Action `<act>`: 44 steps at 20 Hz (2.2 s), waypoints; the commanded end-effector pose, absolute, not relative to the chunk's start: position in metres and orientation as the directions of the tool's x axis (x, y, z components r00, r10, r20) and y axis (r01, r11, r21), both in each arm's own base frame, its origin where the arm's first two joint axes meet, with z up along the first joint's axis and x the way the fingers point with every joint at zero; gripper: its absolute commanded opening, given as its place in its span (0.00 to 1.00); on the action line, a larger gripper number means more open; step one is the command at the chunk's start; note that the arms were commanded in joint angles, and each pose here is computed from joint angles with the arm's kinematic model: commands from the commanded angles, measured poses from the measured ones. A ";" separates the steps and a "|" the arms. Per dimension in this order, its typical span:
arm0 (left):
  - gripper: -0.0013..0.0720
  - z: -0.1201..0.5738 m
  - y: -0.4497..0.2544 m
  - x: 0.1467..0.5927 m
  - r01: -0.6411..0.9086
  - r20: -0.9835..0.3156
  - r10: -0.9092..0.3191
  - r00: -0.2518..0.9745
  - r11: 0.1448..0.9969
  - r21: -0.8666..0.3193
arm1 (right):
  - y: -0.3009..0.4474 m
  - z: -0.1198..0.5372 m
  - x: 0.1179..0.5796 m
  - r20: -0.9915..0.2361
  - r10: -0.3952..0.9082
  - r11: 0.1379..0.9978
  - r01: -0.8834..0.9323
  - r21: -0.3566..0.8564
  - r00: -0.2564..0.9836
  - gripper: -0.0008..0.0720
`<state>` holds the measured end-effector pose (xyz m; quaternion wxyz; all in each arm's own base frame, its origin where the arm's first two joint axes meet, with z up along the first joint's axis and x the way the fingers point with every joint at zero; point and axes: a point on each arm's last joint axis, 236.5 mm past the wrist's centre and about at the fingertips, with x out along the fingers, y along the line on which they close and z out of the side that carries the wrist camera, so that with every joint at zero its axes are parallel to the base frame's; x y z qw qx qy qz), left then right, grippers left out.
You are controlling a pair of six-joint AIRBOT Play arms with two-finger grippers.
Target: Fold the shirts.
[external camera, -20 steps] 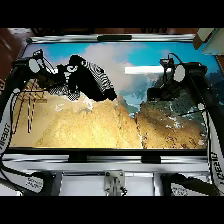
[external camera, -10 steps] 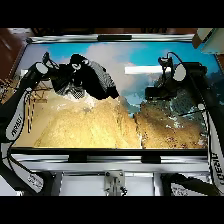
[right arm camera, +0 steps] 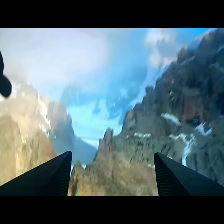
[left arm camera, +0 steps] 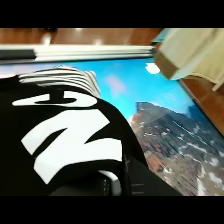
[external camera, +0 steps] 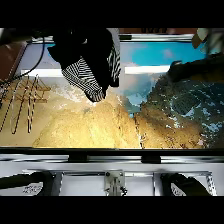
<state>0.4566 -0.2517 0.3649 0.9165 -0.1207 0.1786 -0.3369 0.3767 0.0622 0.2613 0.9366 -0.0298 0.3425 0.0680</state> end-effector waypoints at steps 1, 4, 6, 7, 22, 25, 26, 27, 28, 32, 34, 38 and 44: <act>0.09 0.374 -0.270 0.382 0.608 -0.332 -0.672 0.662 0.740 -0.288 | 0.039 0.358 0.315 -0.422 0.085 0.996 -0.090 0.009 0.903 0.88; 0.09 0.301 -0.334 0.355 0.621 -0.466 -0.713 0.524 0.694 -0.364 | 0.031 0.362 0.278 -0.434 0.080 0.997 -0.067 0.044 0.898 0.88; 0.09 0.237 -0.389 0.334 0.627 -0.528 -0.736 0.423 0.658 -0.416 | 0.026 0.344 0.267 -0.509 0.058 0.998 -0.049 0.032 0.859 0.88; 0.09 0.197 -0.414 0.321 0.628 -0.569 -0.735 0.370 0.649 -0.430 | 0.023 0.335 0.266 -0.545 0.045 0.999 -0.035 0.030 0.837 0.88; 0.99 0.104 -0.245 0.288 0.309 -0.921 -0.388 0.034 0.880 -0.360 | 0.016 0.082 0.367 -0.970 0.126 0.991 -0.073 0.113 0.207 0.88; 0.99 0.064 -0.296 0.264 0.336 -0.898 -0.439 0.005 0.847 -0.412 | 0.021 0.039 0.373 -0.954 0.285 0.958 -0.011 0.285 0.098 0.88; 0.99 0.048 -0.312 0.256 0.349 -0.893 -0.451 0.004 0.837 -0.421 | 0.022 0.027 0.372 -0.949 0.308 0.951 -0.009 0.308 0.067 0.88; 0.99 0.031 -0.325 0.247 0.351 -0.892 -0.451 -0.002 0.835 -0.423 | 0.023 0.015 0.371 -0.948 0.317 0.948 -0.019 0.316 0.036 0.88; 0.99 0.014 -0.336 0.238 0.358 -0.896 -0.443 -0.018 0.834 -0.420 | 0.025 0.005 0.370 -0.947 0.320 0.947 -0.042 0.319 0.010 0.88; 0.99 -0.027 -0.360 0.233 0.362 -0.903 -0.427 -0.046 0.835 -0.414 | 0.039 -0.031 0.373 -0.929 0.365 0.926 -0.082 0.369 -0.062 0.88; 0.98 -0.037 -0.366 0.242 0.352 -0.899 -0.437 -0.027 0.838 -0.418 | 0.050 -0.047 0.375 -0.905 0.413 0.905 -0.069 0.420 -0.098 0.88; 0.25 -0.037 -0.368 0.251 0.350 -0.893 -0.449 -0.004 0.836 -0.422 | 0.067 -0.080 0.371 -0.886 0.427 0.885 -0.118 0.450 -0.180 0.88; 0.09 0.013 -0.329 0.301 0.443 -0.922 -0.362 0.137 0.855 -0.270 | 0.086 -0.081 0.385 -0.914 0.379 0.888 -0.221 0.403 -0.146 0.10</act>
